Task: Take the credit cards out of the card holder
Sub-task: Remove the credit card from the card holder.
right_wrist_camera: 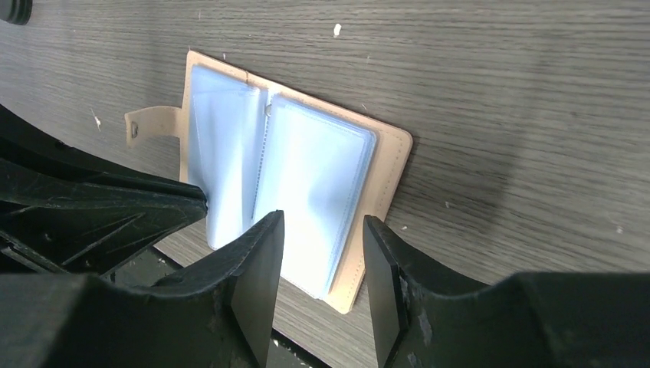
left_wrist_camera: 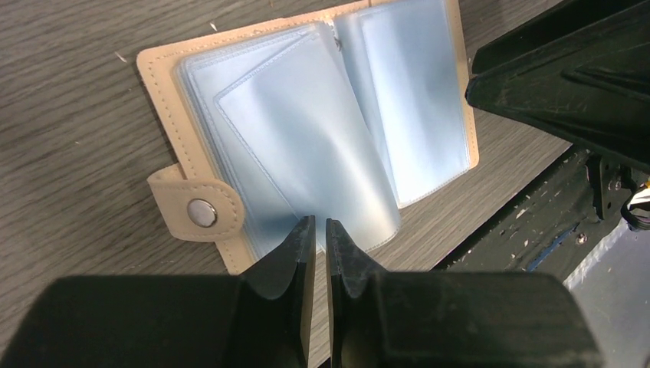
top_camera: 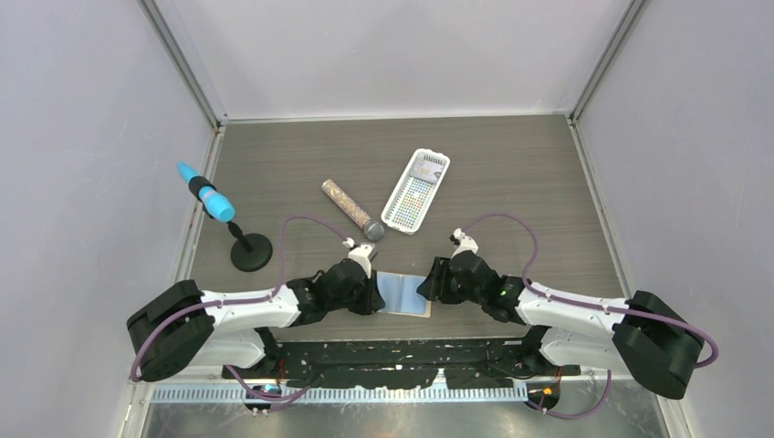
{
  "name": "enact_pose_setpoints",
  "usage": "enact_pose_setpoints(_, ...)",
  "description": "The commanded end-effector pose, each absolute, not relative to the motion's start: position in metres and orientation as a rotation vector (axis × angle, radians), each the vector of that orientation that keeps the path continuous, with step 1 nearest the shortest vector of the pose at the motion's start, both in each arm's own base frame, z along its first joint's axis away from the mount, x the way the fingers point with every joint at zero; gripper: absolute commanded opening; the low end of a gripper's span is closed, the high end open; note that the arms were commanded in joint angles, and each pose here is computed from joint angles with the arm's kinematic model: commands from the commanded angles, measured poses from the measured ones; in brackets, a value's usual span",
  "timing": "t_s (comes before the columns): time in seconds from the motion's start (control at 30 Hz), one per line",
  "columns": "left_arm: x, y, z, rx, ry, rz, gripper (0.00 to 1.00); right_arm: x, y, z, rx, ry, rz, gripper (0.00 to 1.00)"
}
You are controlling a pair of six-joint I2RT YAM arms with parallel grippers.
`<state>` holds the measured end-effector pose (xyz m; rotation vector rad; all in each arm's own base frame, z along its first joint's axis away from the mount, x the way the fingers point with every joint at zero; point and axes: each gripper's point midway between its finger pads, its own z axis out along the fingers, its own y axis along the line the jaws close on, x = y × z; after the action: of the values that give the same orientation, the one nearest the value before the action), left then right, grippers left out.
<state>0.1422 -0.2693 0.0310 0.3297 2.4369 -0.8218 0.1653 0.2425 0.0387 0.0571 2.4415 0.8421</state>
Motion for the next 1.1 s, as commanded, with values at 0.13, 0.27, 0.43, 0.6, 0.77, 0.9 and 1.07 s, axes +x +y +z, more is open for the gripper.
enact_pose_setpoints(0.13, 0.137, -0.281, 0.039, 0.336, 2.411, -0.881, 0.13, 0.174, 0.245, 0.054, 0.065, 2.4, 0.828, 0.5)
enact_pose_setpoints(0.27, 0.136, -0.282, 0.038, 0.336, 2.412, -0.879, 0.14, 0.174, 0.25, 0.049, 0.062, 2.412, 0.835, 0.5)
enact_pose_setpoints(0.43, 0.136, -0.281, 0.036, 0.338, 2.417, -0.87, 0.14, 0.173, 0.258, 0.047, 0.044, 2.416, 0.853, 0.48)
enact_pose_setpoints(0.6, 0.136, -0.281, 0.032, 0.339, 2.423, -0.863, 0.14, 0.172, 0.262, 0.045, 0.026, 2.425, 0.846, 0.43)
enact_pose_setpoints(0.77, 0.135, -0.283, 0.031, 0.342, 2.423, -0.871, 0.14, 0.174, 0.258, 0.049, 0.014, 2.417, 0.805, 0.39)
enact_pose_setpoints(0.9, 0.134, -0.283, 0.033, 0.342, 2.418, -0.881, 0.14, 0.177, 0.249, 0.061, 0.013, 2.404, 0.756, 0.44)
enact_pose_setpoints(1.07, 0.135, -0.279, 0.037, 0.341, 2.41, -0.86, 0.18, 0.177, 0.247, 0.07, 0.033, 2.379, 0.771, 0.46)
